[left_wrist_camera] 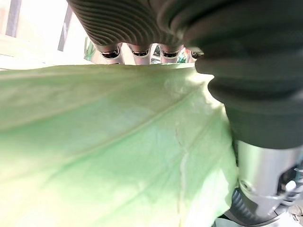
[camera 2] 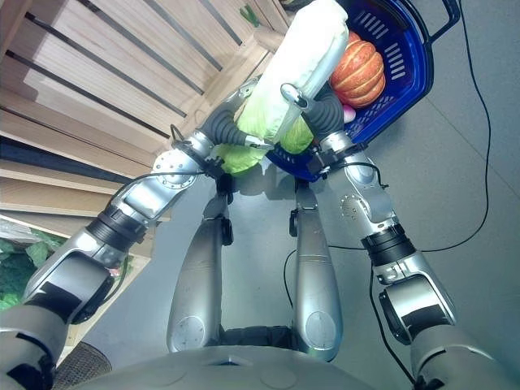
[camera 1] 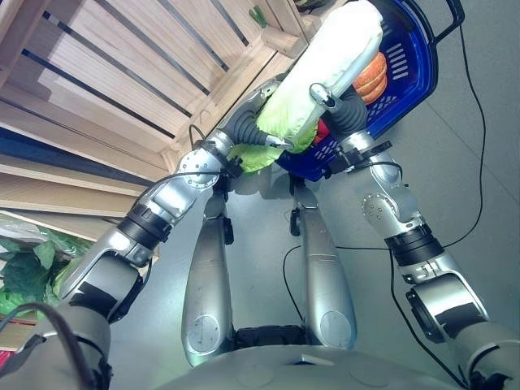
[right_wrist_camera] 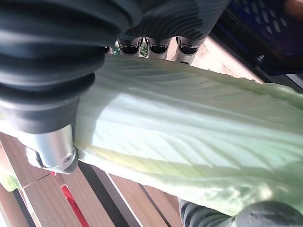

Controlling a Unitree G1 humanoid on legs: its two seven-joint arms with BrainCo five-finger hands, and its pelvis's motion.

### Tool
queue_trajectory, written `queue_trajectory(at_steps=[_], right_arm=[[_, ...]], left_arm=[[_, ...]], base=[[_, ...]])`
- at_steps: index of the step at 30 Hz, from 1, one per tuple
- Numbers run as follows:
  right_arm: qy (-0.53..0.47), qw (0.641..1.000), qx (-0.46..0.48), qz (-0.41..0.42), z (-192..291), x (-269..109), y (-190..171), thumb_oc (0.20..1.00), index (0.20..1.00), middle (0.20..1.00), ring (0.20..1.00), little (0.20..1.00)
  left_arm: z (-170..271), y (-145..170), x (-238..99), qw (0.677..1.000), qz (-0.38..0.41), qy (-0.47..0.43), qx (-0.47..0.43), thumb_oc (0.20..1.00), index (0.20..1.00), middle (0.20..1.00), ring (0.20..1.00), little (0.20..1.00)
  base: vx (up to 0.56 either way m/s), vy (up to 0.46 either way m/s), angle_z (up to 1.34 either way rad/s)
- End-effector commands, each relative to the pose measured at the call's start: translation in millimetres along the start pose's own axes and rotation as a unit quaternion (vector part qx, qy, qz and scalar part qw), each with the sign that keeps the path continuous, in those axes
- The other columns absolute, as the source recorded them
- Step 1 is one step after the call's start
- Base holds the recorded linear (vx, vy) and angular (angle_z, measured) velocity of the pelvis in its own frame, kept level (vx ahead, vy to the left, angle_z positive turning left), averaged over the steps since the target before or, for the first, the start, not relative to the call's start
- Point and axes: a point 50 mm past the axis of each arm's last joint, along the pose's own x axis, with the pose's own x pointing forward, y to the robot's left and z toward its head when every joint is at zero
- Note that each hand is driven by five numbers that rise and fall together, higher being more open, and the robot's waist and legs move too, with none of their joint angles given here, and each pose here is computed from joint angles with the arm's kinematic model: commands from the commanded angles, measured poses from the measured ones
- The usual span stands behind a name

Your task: Pick up fruits and vegetables into the basket

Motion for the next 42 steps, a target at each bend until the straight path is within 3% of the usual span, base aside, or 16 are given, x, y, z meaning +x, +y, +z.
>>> queue_trajectory(at_steps=[1, 5, 12, 18, 31, 42], right_arm=[[-0.087, 0.992, 0.012, 0.093, 28.0, 7.5, 31.4, 0.200, 0.200, 0.200, 0.200, 0.200], [-0.090, 0.992, 0.012, 0.089, 28.6, 7.0, 31.1, 0.200, 0.200, 0.200, 0.200, 0.200], [-0.116, 0.992, 0.013, 0.046, 29.5, 3.4, 23.6, 0.200, 0.200, 0.200, 0.200, 0.200], [-0.149, 0.989, 0.018, -0.014, 37.7, -1.7, 9.2, 0.200, 0.200, 0.200, 0.200, 0.200], [-0.166, 0.979, 0.010, -0.121, 41.9, -11.5, -27.4, 0.200, 0.200, 0.200, 0.200, 0.200], [-0.097, 0.959, -0.019, -0.267, 32.4, -22.9, -98.1, 0.200, 0.200, 0.200, 0.200, 0.200]], left_arm=[[25.2, -0.6, 8.2, 0.998, 0.000, -0.058, 0.020, 1.000, 1.000, 1.000, 1.000, 1.000], [25.2, 1.1, 7.6, 0.998, 0.014, -0.059, 0.020, 1.000, 1.000, 1.000, 1.000, 1.000], [15.8, 22.1, -3.8, 0.978, 0.193, -0.067, -0.048, 1.000, 1.000, 1.000, 1.000, 1.000], [6.4, 43.1, -15.7, 0.952, 0.298, -0.059, -0.042, 1.000, 1.000, 1.000, 1.000, 1.000], [-36.3, 54.8, -30.0, 0.928, 0.372, 0.037, -0.009, 1.000, 1.000, 1.000, 1.000, 1.000], [-46.5, 66.9, -28.4, 0.923, 0.382, 0.043, -0.006, 1.000, 1.000, 1.000, 1.000, 1.000]], base=[[0.00, 0.000, 0.00], [0.00, 0.000, 0.00], [0.00, 0.000, 0.00], [0.00, 0.000, 0.00], [0.00, 0.000, 0.00], [0.00, 0.000, 0.00]])
